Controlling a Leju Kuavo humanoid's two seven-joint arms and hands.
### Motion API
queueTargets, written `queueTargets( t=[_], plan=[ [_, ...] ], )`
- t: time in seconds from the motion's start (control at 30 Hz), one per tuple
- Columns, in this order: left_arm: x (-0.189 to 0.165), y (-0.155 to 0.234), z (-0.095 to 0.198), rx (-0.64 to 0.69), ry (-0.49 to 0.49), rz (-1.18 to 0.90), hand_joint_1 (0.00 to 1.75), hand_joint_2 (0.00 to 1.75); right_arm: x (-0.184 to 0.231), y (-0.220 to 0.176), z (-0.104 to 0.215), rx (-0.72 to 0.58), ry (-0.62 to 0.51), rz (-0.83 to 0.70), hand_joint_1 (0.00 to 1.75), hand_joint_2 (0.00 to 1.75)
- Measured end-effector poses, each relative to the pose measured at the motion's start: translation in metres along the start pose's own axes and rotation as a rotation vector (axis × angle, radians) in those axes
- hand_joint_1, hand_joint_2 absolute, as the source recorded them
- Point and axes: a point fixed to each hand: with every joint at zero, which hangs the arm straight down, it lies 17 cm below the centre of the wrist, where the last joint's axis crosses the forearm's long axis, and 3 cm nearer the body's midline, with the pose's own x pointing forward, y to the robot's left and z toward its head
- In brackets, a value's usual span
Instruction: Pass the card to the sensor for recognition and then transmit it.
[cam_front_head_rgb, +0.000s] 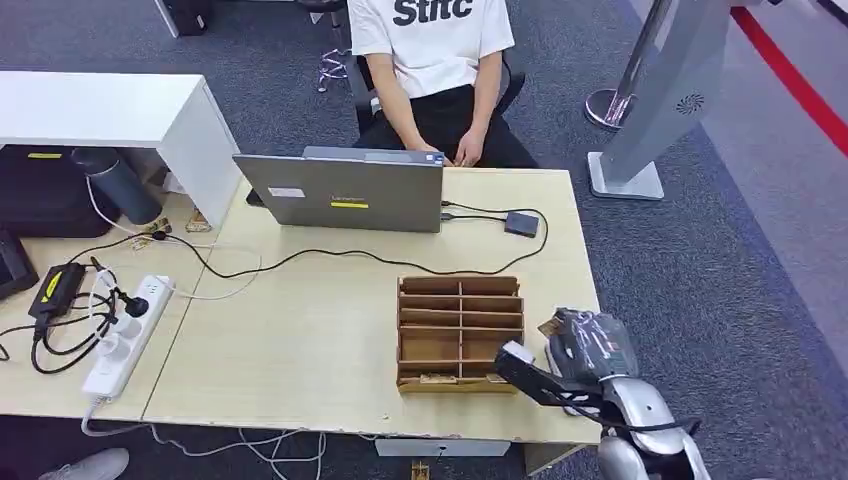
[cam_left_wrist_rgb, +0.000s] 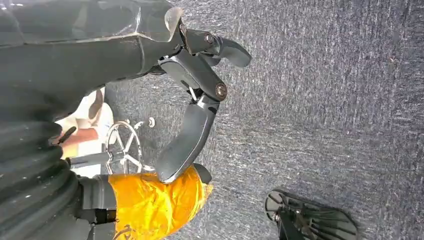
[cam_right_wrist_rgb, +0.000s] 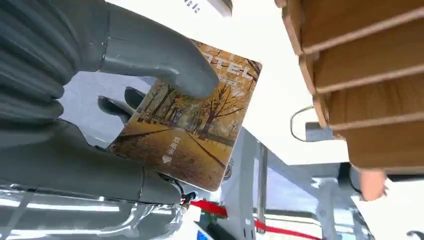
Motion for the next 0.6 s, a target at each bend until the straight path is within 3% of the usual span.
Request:
queueTargets(
  t=[0.17,0.4,0.53,0.6],
  plan=[
    [0.0,-0.001,0.0,-0.004,0.0,-0.002,0.0,1.75,0.028,-0.019,0.009,-0.063,-0.143,-0.132,1.75,1.75],
    [0.002,0.0,0.0,-0.003,-0.017,-0.024,0.0,1.75,0.076,-0.079,0.006,-0.244,-0.339,-0.22,1.75,1.75],
    [0.012,0.003,-0.007,0.007,-0.045,-0.079,0.0,1.75,0.153,-0.129,-0.025,-0.293,-0.544,-0.275,1.75,1.75],
    [0.015,0.002,-0.011,0.003,-0.055,-0.115,0.0,1.75,0.198,-0.145,-0.041,-0.254,-0.653,-0.318,1.75,1.75]
  ],
)
